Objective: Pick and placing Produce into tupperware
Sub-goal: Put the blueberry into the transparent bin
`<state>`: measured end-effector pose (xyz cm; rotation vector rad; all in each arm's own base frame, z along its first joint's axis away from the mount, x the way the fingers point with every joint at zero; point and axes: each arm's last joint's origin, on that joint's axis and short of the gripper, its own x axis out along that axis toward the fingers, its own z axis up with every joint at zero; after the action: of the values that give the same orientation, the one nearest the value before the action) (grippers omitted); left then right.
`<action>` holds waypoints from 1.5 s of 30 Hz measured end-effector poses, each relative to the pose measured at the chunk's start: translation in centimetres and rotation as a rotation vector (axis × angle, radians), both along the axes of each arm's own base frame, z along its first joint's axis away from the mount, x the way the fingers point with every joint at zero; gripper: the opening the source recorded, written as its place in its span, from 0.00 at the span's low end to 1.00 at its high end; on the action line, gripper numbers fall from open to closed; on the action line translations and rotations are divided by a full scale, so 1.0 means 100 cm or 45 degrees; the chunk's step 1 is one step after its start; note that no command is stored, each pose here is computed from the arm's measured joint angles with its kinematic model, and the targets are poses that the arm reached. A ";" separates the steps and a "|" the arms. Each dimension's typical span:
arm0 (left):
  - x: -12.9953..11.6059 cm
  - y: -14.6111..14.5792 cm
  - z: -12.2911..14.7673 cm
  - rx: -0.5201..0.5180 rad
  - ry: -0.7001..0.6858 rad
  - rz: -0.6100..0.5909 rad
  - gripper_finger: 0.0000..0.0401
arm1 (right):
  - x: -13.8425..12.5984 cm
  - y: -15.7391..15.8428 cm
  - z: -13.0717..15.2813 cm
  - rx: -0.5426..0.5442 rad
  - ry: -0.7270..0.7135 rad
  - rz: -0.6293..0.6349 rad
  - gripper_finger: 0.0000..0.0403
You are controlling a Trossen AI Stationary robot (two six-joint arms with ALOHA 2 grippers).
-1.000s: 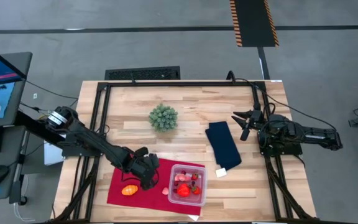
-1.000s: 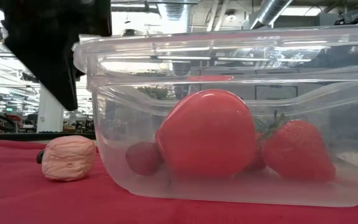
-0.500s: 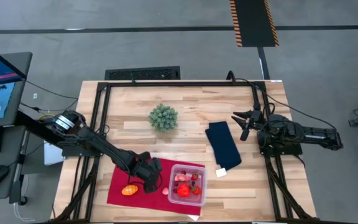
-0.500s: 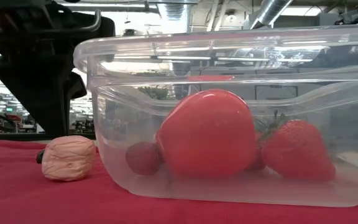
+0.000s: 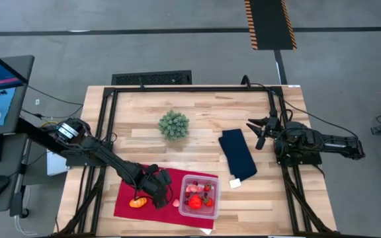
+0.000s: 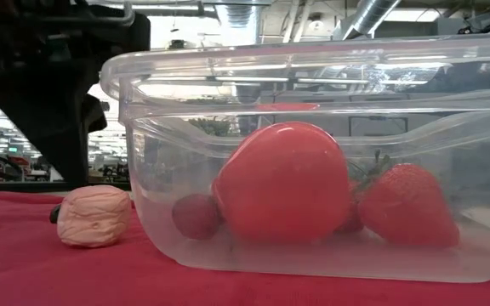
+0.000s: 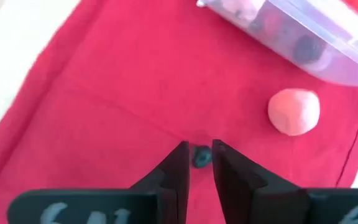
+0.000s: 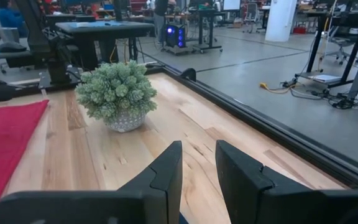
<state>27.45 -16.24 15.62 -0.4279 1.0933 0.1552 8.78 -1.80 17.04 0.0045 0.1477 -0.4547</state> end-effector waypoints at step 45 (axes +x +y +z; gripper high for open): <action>0.000 -0.010 -0.022 0.039 0.023 0.127 0.55 | 0.000 0.000 0.000 -0.001 -0.004 0.000 0.30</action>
<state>27.43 -17.25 13.46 -0.4544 1.0866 0.2641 8.77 -1.80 17.07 0.0048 0.1441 -0.4550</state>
